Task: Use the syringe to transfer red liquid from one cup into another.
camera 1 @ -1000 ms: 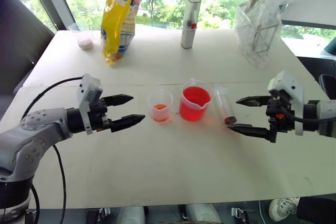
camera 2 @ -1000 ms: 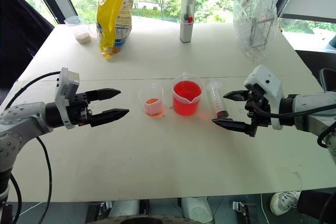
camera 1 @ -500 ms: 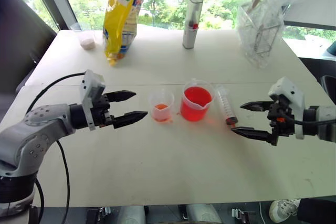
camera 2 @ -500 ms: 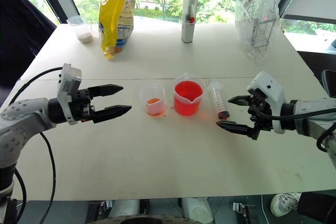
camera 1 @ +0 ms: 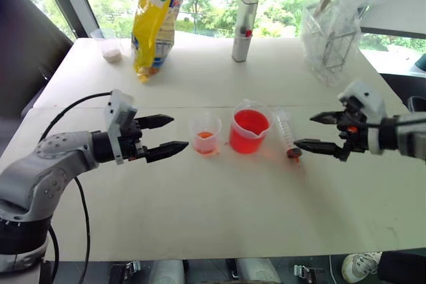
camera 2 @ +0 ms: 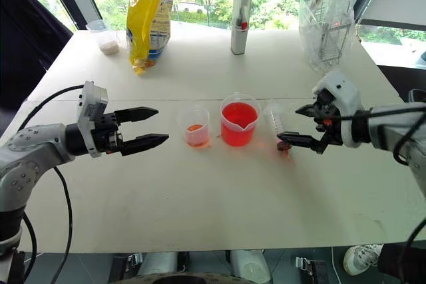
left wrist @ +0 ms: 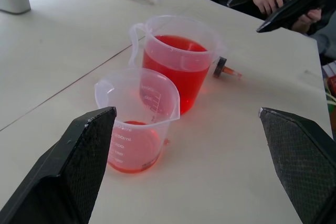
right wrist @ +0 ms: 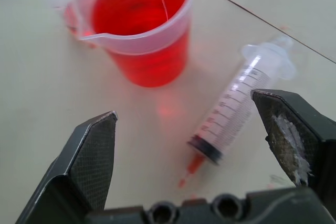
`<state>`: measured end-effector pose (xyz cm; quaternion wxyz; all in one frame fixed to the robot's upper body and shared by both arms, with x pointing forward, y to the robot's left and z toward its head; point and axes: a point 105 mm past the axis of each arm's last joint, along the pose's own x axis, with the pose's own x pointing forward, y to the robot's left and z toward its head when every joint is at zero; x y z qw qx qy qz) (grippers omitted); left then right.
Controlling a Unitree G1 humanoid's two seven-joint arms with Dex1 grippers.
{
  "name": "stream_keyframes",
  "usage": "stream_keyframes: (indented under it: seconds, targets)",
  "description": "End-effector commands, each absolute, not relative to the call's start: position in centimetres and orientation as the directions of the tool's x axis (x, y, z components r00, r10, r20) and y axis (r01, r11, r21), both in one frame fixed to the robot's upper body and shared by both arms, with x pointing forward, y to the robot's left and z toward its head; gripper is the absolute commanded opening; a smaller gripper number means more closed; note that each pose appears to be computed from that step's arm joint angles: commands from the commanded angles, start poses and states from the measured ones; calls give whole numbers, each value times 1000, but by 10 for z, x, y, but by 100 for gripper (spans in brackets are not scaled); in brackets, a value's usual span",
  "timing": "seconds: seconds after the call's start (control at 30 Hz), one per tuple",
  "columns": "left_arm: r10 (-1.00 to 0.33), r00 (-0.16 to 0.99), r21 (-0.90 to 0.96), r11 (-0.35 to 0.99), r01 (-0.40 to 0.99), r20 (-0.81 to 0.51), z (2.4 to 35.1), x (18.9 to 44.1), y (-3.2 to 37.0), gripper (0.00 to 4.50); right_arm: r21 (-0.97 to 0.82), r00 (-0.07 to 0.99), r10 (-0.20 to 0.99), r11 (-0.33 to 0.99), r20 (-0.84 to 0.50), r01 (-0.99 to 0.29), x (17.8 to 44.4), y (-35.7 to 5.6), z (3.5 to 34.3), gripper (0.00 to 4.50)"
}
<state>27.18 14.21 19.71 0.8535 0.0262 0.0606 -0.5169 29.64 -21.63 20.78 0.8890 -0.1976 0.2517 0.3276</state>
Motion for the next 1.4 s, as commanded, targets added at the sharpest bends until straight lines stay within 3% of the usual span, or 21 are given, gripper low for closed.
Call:
stream_keyframes:
  seconds: [0.03,0.27,0.4,0.8,1.13,1.23,1.33,1.4]
  targets:
    - [-884,456,32,455,890,-105,205,274,139,450,-152,683,408,783,-606,-603,318,-220,211,447]
    - [-879,467,54,464,884,-96,203,276,137,450,-2,593,288,898,-752,-439,355,-221,193,447]
    - [-874,478,60,474,878,-91,202,275,138,450,-6,532,191,938,-825,-346,371,-225,180,447]
    - [-848,523,69,519,852,-82,198,271,139,450,-54,428,115,931,-896,-362,397,-209,148,447]
    - [-831,552,76,547,833,-72,197,268,140,450,-62,415,106,926,-904,-372,405,-197,135,447]
    - [-828,556,77,551,831,-71,197,267,140,450,-62,411,106,926,-905,-374,405,-195,133,364]
    - [-827,558,78,553,830,-67,197,268,140,450,-62,399,98,927,-912,-370,404,-197,128,202]
    - [-828,557,79,552,830,-66,197,269,140,450,-57,398,95,933,-912,-354,403,-199,128,138]
